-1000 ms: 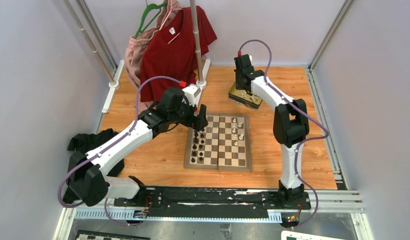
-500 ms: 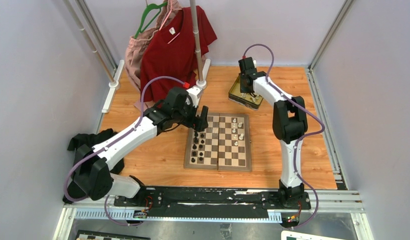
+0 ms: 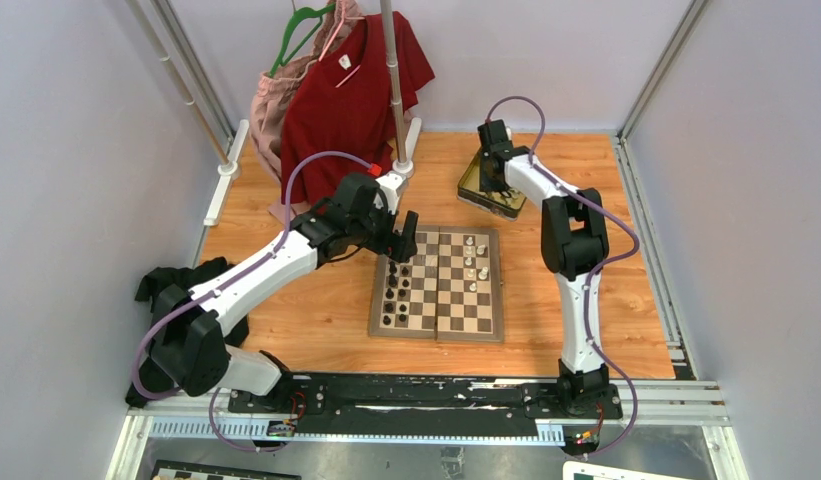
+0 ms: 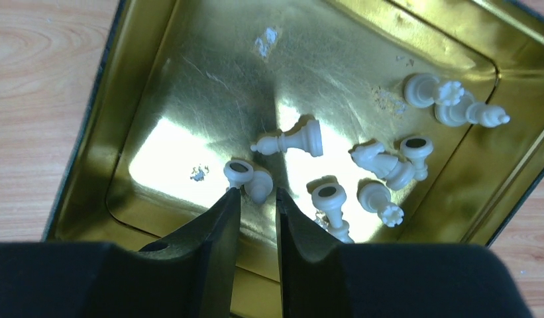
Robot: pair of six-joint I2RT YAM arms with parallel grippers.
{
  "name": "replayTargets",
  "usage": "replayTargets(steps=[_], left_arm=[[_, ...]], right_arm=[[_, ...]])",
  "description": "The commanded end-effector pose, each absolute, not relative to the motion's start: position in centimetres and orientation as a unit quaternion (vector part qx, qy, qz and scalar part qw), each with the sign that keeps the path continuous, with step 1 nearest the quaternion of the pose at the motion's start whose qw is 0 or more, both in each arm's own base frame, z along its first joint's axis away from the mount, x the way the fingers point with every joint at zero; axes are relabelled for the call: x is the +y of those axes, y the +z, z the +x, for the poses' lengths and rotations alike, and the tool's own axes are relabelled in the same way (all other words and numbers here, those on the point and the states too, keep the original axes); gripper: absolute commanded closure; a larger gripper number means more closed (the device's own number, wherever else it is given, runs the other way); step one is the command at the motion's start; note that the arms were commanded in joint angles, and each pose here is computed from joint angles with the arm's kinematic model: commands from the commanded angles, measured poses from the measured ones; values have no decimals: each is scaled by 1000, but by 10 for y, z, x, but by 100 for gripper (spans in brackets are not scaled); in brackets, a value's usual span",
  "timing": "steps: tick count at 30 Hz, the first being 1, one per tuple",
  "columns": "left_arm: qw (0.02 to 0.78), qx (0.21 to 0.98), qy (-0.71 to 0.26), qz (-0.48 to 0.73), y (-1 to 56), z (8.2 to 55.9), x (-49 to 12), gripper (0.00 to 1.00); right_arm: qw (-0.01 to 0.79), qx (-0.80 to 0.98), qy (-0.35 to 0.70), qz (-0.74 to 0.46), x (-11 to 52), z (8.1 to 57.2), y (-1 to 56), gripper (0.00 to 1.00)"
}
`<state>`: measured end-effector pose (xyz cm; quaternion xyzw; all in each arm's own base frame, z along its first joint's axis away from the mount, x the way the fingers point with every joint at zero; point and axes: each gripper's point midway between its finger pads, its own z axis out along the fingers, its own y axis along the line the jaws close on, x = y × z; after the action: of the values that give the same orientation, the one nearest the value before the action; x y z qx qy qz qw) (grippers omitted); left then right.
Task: Set up the chess pieces on the board
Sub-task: Pick up the chess piece from the storage box.
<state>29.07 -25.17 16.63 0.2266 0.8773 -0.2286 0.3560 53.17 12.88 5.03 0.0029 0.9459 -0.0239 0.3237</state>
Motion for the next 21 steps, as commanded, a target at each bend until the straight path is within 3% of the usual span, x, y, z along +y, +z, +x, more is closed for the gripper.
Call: replayTargets(steps=[1,21], left_arm=[[367,871,-233,229,175,298,-256,2],[360,874,-232,230,170,300,-257,2]], right_arm=[[330,944,-16,20,123,544,55,70],[318,948,-1,23,122,544,45,74]])
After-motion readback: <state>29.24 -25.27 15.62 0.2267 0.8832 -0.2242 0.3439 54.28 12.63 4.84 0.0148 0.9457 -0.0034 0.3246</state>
